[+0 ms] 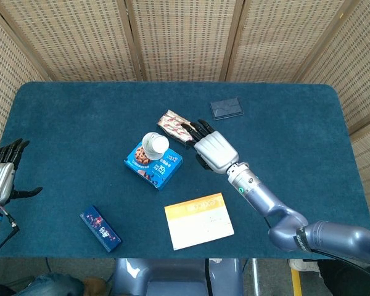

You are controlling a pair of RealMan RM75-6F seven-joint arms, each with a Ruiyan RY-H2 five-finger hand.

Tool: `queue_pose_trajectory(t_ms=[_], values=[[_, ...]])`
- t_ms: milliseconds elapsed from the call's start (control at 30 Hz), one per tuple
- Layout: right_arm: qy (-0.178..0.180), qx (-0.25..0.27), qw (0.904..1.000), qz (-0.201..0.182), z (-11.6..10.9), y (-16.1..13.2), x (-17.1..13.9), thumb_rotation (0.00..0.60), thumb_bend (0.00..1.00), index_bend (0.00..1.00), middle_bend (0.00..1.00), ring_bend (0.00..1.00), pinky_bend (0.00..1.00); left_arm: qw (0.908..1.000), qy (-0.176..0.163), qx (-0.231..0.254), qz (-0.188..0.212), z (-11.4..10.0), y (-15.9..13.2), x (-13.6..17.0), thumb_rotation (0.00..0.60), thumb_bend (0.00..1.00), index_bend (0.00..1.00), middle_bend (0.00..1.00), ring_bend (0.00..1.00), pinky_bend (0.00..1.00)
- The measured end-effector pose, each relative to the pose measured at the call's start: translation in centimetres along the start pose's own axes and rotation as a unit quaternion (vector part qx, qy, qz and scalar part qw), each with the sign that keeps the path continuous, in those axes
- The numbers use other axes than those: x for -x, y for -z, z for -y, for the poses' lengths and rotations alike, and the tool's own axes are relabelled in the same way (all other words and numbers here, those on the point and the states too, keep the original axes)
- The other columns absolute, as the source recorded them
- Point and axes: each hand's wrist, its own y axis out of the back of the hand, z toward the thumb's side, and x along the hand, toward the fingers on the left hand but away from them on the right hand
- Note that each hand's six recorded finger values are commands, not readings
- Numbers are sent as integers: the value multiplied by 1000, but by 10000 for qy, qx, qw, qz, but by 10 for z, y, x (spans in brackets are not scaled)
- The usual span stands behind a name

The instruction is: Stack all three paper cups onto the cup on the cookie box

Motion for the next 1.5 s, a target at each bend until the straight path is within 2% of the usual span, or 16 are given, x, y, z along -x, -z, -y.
queue_pose_trajectory(t_ms=[267, 467, 767, 967, 1067, 1133, 1167, 1267, 1300, 1367, 1500], values=[[-66, 108, 9999, -88, 5, -18, 19, 600, 724, 392, 0, 0, 0, 10000, 38, 2, 8, 1, 0, -1, 600, 0, 0, 0, 0, 0], [-135, 49, 9998, -157, 11, -40, 47, 600, 724, 392, 0, 0, 0, 10000, 71, 0, -3, 2, 0, -3, 600, 0, 0, 0, 0, 0], [145, -19, 9997, -193, -6, -70, 85, 600, 723, 371, 0, 0, 0, 9999, 165, 3, -42, 6, 3, -7, 600, 0, 0, 0, 0, 0], [329, -124, 9993, -92, -19, -62, 83, 600, 723, 372, 0, 0, 0, 9998, 190, -18, -33, 7, 1, -9, 600, 0, 0, 0, 0, 0], [388, -250, 9989, 73, -23, -45, 76, 600, 721, 364, 0, 0, 0, 9999, 164, -19, -15, 6, 0, -8, 600, 0, 0, 0, 0, 0], [420, -343, 9983, 229, -26, -29, 68, 600, 668, 329, 0, 0, 0, 9999, 155, -24, 3, 6, 0, -7, 600, 0, 0, 0, 0, 0], [432, -384, 9979, 303, -27, -21, 64, 600, 573, 283, 0, 0, 0, 9999, 154, -26, 10, 6, -1, -7, 600, 0, 0, 0, 0, 0], [481, -553, 9959, 534, -29, 6, 49, 600, 128, 100, 0, 0, 0, 9999, 150, -36, 34, 7, -2, -5, 600, 0, 0, 0, 0, 0], [494, -628, 9949, 615, -29, 17, 42, 600, 29, 45, 0, 0, 0, 9999, 144, -42, 44, 6, -2, -5, 600, 0, 0, 0, 0, 0], [493, -732, 9933, 743, -28, 34, 30, 600, 0, 5, 0, 0, 0, 9999, 120, -58, 72, 6, -4, -4, 600, 0, 0, 0, 0, 0], [412, -857, 9884, 1187, -16, 85, -9, 600, 0, 0, 0, 0, 0, 9997, 32, -131, 185, 8, -8, -3, 600, 0, 0, 0, 0, 0]])
